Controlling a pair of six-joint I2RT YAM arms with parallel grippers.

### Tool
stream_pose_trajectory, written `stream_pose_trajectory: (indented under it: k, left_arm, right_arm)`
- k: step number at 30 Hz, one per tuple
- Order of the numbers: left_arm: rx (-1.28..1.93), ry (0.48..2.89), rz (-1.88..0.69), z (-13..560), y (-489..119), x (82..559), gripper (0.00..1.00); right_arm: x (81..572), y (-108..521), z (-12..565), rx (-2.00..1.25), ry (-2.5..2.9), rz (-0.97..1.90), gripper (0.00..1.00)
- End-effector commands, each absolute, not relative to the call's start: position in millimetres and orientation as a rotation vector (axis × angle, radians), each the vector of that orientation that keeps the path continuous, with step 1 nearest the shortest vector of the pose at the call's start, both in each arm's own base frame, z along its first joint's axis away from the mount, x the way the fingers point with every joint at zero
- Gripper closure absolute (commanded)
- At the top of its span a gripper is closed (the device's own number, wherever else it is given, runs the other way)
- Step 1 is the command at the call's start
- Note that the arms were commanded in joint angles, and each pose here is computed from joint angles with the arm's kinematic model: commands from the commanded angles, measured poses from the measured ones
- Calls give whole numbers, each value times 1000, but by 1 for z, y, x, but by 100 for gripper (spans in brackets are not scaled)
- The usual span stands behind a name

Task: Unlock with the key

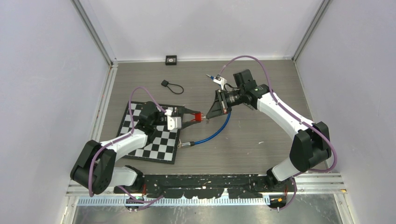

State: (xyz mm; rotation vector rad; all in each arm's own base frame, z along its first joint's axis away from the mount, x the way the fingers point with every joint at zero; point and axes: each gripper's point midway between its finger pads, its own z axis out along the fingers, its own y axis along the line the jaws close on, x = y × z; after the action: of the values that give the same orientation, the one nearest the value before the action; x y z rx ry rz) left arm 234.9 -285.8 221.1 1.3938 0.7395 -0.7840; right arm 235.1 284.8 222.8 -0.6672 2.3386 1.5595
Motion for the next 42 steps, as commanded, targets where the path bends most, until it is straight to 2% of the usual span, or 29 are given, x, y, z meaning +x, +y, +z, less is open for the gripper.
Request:
stream_pose_trajectory:
  k: [1,42]
  left_arm:
    - [1391,650,-748,242,-287,232,100]
    - [1419,649,-759,229,-288,225,100]
  right_arm:
    - [235,290,239,-736,2270,1530,99]
    - [248,290,246,-649,2240,1503,100]
